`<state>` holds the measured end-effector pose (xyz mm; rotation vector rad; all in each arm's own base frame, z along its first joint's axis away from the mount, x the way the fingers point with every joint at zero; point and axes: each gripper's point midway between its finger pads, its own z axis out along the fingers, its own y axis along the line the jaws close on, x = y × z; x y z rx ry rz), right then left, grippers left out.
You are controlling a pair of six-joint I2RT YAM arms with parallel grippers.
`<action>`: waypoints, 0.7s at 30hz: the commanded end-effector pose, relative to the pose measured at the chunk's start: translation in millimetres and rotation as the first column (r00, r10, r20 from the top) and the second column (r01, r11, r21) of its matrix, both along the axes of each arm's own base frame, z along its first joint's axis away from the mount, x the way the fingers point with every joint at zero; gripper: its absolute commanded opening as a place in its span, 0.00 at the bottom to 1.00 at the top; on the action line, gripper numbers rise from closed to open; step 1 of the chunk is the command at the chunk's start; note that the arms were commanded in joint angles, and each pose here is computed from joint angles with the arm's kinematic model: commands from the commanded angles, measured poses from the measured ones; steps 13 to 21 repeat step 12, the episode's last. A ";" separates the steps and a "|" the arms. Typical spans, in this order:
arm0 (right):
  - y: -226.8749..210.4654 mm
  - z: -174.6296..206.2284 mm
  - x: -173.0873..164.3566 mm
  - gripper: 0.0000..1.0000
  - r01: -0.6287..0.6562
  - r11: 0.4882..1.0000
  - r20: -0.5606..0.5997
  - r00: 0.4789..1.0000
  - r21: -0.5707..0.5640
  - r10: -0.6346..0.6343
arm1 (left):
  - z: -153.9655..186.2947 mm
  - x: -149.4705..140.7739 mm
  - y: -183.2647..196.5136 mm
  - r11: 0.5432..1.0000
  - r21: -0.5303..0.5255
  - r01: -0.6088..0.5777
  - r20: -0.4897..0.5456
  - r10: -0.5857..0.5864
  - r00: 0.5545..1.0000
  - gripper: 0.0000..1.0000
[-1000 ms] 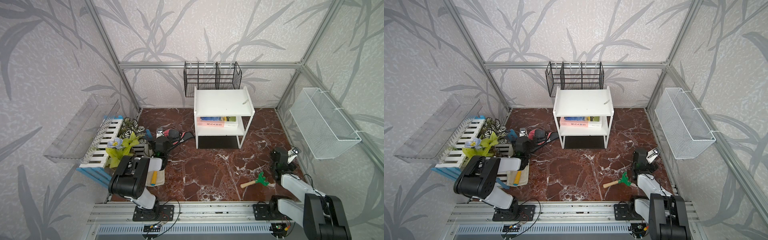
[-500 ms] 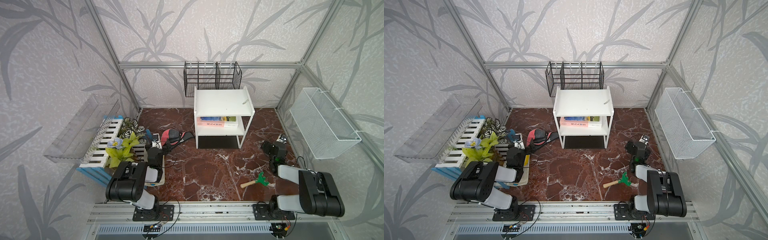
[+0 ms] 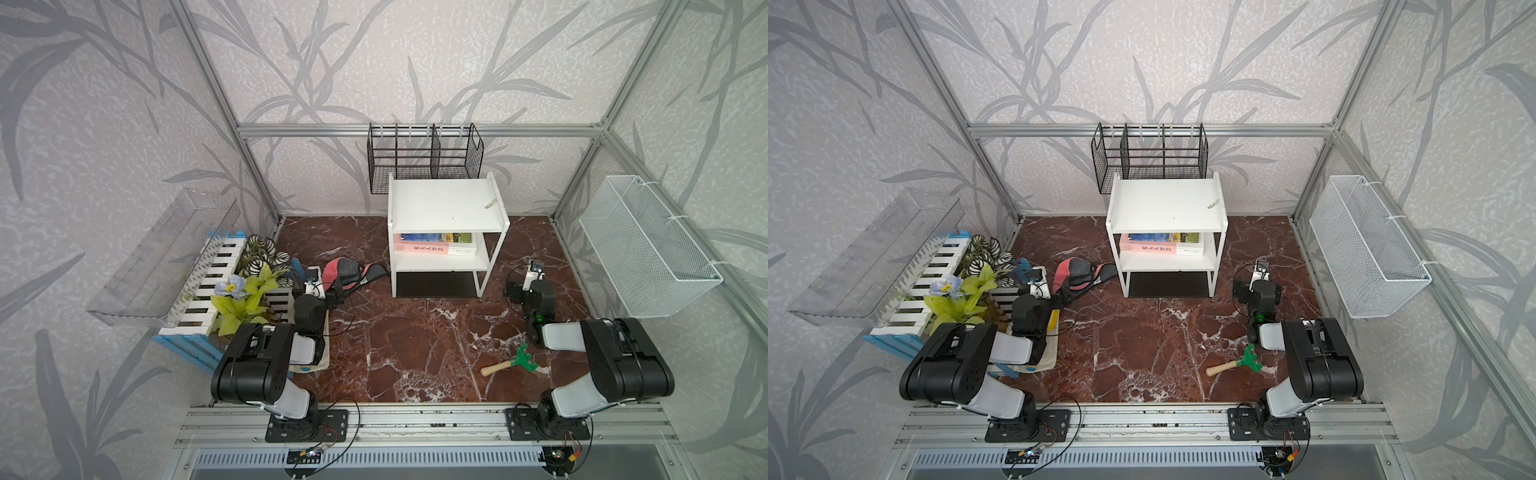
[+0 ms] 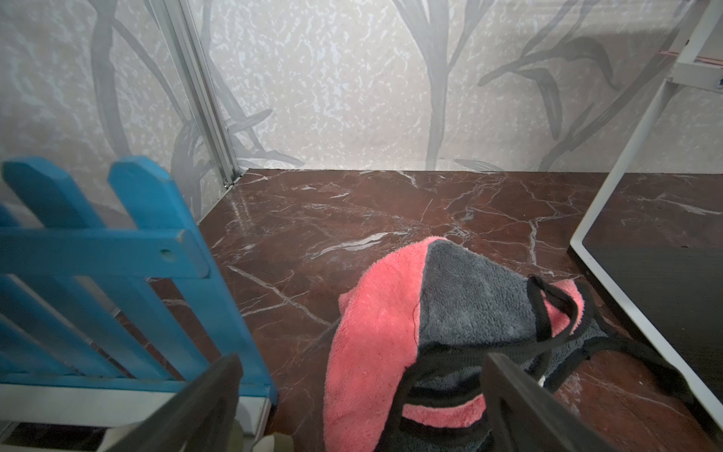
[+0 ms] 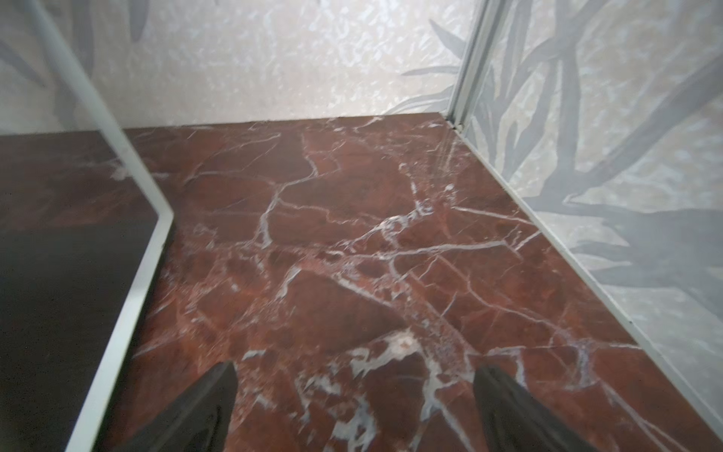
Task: Wipe the bookshelf clean with a cloth
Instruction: Reset both arms
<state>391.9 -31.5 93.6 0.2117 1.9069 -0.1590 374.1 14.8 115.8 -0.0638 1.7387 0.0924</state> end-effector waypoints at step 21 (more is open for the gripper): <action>-4.9 -2.9 -1.1 0.99 0.024 1.000 -0.022 0.999 0.018 -0.024 | 11.3 3.4 4.8 1.000 0.002 -0.029 0.032 0.029 0.999 1.00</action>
